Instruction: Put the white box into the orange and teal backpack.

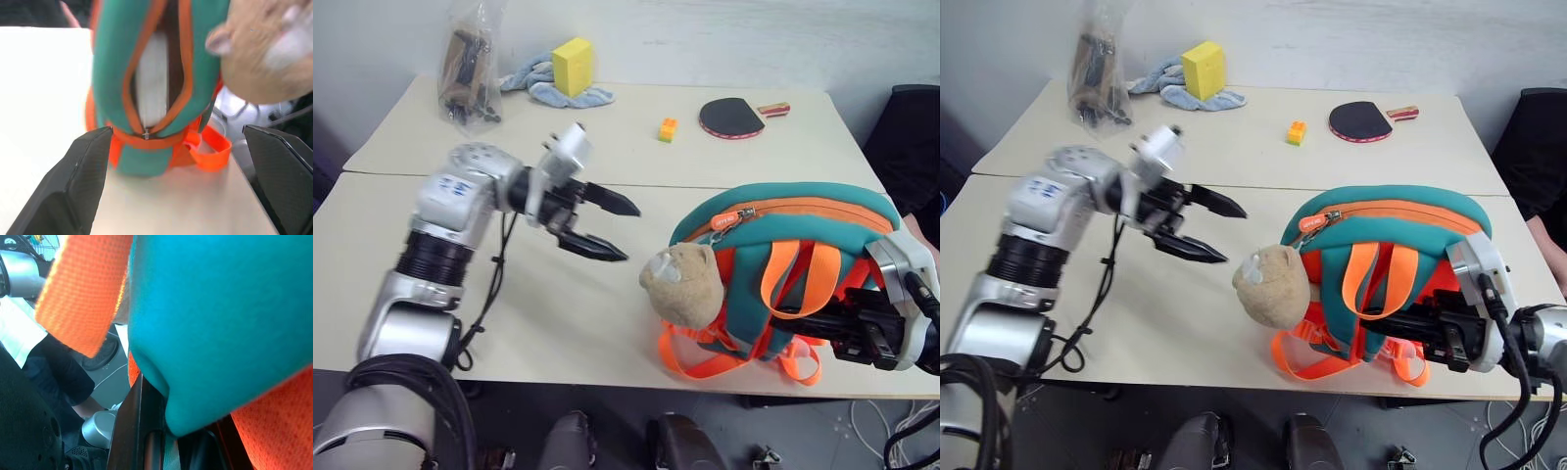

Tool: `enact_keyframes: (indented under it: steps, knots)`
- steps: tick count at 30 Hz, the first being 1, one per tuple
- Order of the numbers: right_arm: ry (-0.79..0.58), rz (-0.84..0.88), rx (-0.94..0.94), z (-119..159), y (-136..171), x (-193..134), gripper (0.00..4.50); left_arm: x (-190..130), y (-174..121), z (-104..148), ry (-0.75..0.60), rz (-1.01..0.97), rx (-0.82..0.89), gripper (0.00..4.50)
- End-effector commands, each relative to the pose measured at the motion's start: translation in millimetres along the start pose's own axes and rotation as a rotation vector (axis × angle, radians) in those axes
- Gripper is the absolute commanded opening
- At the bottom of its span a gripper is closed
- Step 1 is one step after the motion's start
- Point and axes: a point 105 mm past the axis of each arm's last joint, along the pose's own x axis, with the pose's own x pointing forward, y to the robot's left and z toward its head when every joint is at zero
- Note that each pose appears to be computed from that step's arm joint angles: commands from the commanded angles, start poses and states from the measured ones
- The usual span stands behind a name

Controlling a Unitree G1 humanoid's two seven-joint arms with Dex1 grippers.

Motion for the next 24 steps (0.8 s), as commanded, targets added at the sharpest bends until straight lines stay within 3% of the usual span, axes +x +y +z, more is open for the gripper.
enact_keyframes:
  steps: [1,3,11,16,19,24]
  knots:
    - [0.000,0.017,-0.007,0.7,3.8,3.0,0.00,-9.0,-29.7,52.4,-0.175,-0.185,0.037,4.45]
    - [-0.002,0.015,-0.007,1.3,2.9,2.9,0.00,4.8,-40.8,57.2,-0.165,-0.228,0.068,4.45]
    - [-0.008,0.015,-0.007,4.7,2.5,4.0,0.00,50.7,-46.6,29.3,-0.032,-0.292,0.071,4.45]
    - [-0.026,0.016,-0.005,7.5,4.7,5.7,0.00,78.5,-31.6,15.7,0.019,-0.232,0.102,4.45]
    - [-0.034,0.009,0.003,4.4,6.6,6.7,0.00,82.5,-24.0,19.5,-0.011,-0.205,0.081,3.87]
    - [-0.049,-0.011,0.011,1.2,8.6,5.2,0.00,72.6,-17.0,25.4,-0.043,-0.182,0.058,2.50]
